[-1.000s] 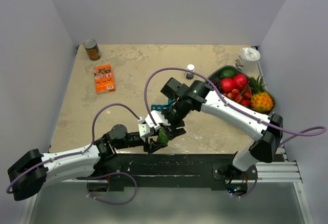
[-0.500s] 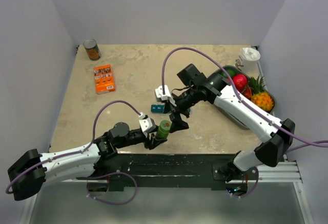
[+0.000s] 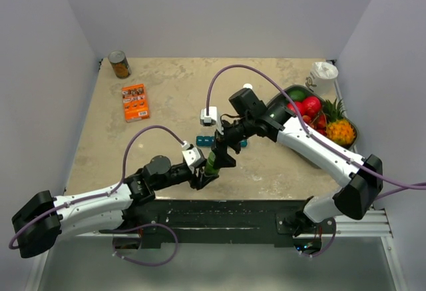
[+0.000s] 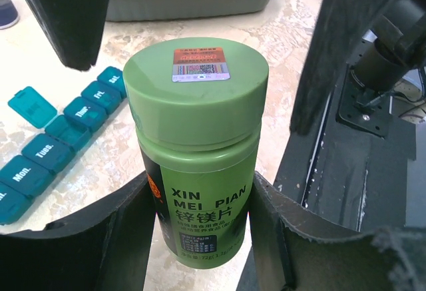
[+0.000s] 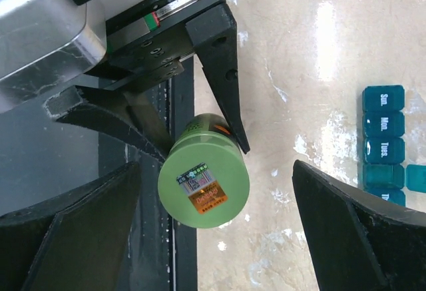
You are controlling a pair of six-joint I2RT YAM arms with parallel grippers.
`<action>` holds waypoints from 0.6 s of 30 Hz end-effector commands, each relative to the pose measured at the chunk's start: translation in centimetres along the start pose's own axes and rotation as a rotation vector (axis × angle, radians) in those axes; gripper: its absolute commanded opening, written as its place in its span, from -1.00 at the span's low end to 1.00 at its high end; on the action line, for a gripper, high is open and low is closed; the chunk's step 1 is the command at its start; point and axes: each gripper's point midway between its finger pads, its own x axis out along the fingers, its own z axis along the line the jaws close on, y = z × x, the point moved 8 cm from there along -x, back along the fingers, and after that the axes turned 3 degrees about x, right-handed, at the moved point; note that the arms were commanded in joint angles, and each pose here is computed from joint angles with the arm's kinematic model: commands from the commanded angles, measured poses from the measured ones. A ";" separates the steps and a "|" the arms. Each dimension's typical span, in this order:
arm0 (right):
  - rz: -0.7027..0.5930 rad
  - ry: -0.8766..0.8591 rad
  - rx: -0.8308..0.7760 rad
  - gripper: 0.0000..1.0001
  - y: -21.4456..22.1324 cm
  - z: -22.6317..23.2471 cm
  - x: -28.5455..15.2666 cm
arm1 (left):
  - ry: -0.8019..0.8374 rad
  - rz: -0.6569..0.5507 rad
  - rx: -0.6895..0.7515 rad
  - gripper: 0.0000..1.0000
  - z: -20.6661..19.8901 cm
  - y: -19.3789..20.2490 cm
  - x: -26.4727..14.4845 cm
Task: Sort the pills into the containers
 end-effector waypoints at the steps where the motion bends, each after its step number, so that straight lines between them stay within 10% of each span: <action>1: -0.034 0.036 -0.018 0.98 -0.7 0.4 0.0 | -0.028 -0.121 -0.009 -1.00 0.1 -3.8 0.7; 5: -0.025 0.048 -0.030 0.88 -0.5 0.3 0.0 | -0.039 -0.118 -0.010 -1.00 0.2 -3.9 0.6; 18: 0.042 -0.198 -0.251 -0.75 0.2 2.6 0.2 | 0.043 -0.076 0.048 -1.00 -0.4 -3.2 0.5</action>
